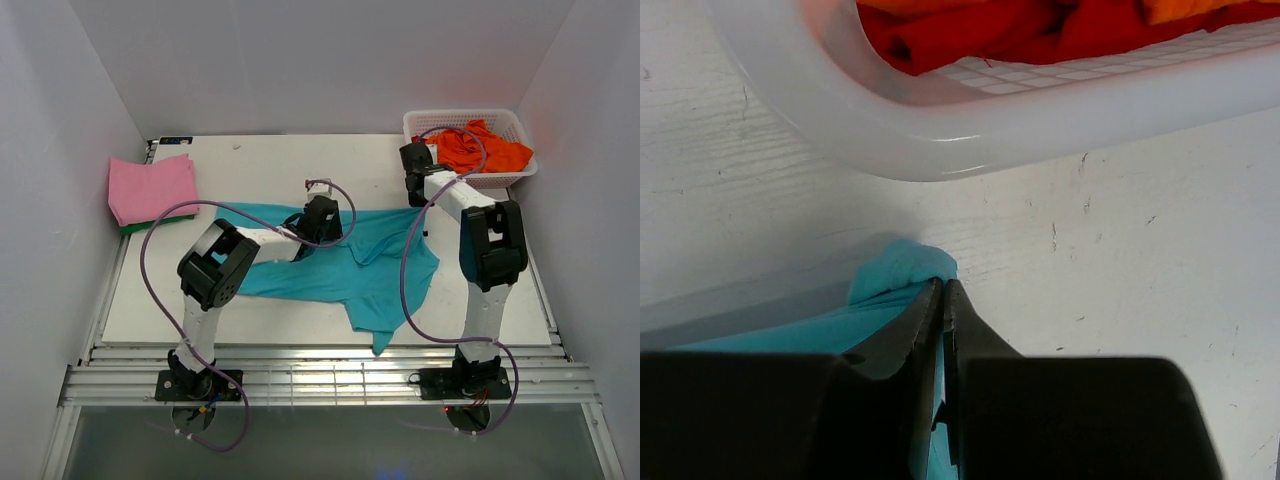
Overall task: Fold and stack the t-shirts
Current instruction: Fold the tshirt
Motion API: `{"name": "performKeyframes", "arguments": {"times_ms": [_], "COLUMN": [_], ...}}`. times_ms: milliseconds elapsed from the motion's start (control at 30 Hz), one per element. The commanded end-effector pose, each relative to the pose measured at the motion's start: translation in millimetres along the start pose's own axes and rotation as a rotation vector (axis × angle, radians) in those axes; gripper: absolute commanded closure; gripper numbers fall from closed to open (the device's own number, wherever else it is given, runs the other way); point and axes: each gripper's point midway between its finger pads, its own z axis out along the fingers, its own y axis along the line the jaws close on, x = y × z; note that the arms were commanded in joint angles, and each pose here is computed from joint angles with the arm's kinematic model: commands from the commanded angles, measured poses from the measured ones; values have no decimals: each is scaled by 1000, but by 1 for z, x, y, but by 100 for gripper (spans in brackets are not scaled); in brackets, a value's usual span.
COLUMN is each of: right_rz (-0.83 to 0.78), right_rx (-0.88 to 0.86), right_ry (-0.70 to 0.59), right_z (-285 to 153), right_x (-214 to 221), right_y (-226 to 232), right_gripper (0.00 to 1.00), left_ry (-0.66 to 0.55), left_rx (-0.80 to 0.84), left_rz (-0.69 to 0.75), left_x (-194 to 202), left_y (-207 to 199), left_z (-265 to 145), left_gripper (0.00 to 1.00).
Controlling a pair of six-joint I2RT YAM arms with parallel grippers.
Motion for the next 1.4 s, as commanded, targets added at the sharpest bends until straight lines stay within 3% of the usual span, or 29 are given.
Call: {"name": "performKeyframes", "arguments": {"times_ms": [0,467,1133,1367], "right_rz": [95,221,277,252], "right_rx": [48,10,81,12], "right_ry": [-73,-150,-271,-248], "right_z": [-19,-47,-84,-77], "right_x": [-27,-43,-59,-53], "right_y": [-27,-38,-78,-64], "right_gripper": [92,92,87,87], "left_ry": [28,36,32,12], "left_rx": [-96,-159,-210,-201], "left_rz": [-12,-61,-82,-89], "left_x": [-3,-10,-22,-34], "left_y": [41,90,122,122], "left_z": [-8,-8,-14,-17], "left_gripper": [50,50,50,50]}}
